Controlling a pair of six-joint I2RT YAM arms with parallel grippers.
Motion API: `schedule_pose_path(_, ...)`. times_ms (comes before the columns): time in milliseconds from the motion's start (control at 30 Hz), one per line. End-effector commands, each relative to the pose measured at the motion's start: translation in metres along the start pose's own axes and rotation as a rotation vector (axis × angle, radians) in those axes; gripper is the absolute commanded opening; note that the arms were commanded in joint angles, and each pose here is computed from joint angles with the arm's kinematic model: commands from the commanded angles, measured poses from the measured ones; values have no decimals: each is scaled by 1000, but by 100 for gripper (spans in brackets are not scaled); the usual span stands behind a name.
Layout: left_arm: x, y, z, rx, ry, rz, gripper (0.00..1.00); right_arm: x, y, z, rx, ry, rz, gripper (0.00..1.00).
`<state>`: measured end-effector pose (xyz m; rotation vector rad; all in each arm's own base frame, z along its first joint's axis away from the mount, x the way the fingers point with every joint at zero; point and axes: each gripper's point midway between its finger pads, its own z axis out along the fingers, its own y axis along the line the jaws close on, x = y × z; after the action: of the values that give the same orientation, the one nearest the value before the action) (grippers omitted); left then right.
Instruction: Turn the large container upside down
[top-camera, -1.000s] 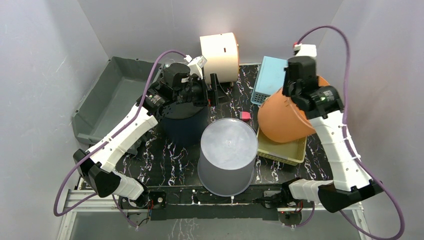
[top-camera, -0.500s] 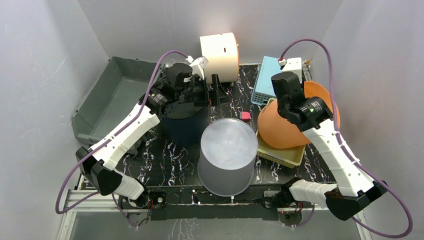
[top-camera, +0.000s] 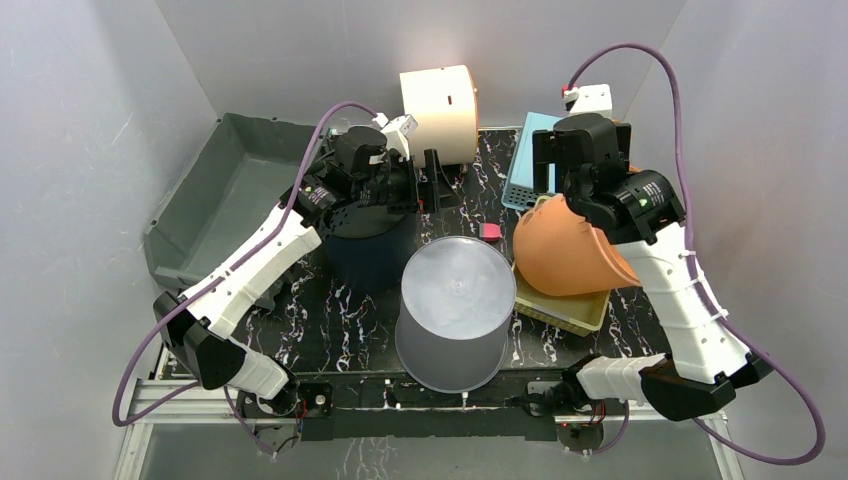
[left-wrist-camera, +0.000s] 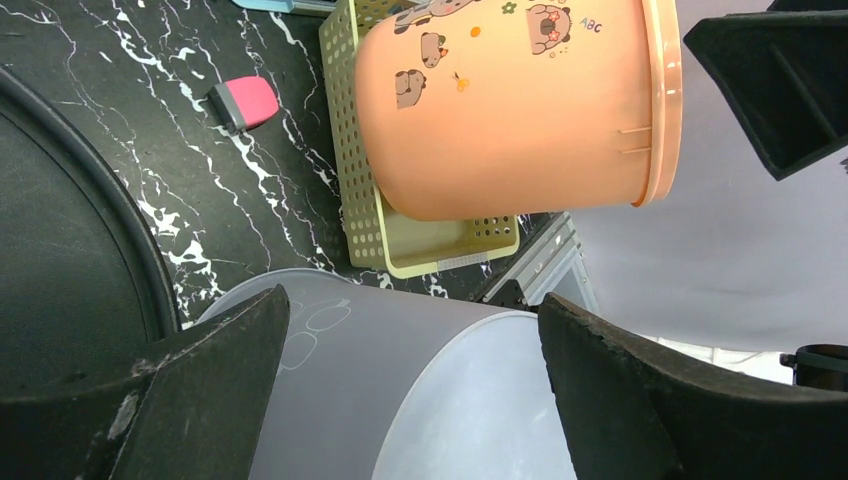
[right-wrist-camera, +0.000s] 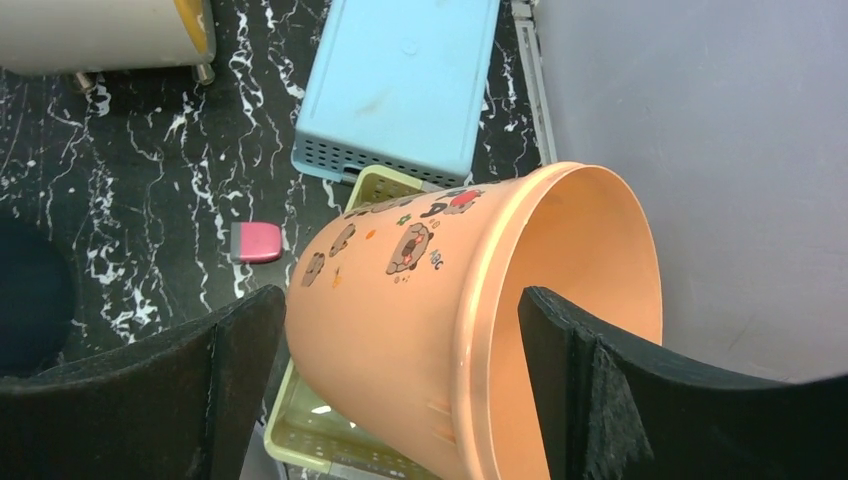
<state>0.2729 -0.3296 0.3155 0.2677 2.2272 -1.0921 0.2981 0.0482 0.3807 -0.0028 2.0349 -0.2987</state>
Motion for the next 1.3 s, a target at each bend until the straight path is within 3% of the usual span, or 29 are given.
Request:
schedule_pose_path(0,-13,-16,-16,25,-39,36,95,-23,1,-15,-50,-50,63,86)
schedule_pose_path(167,-12,-18,-11,42,-29,16,94,-27,-16,-17,56,-51,124,82)
schedule_pose_path(267,-12,-17,-10,22,-18,11,94,-15,-44,-14,195,-48,142,98)
schedule_pose_path(500,-13,-22,-10,25,2,37,95,27,-34,22,18,102,214,98)
schedule_pose_path(633,-5,-17,14,-27,74,82,95,37,-32,34,-41,133,271,96)
schedule_pose_path(833,-2,-40,38,25,139,134,95,39,-21,43,-101,148,325,67)
schedule_pose_path(1067,51,-48,51,47,309,201,95,40,-19,44,-111,146,340,31)
schedule_pose_path(1267,73,-42,48,19,369,223,95,32,-27,42,-82,130,331,0)
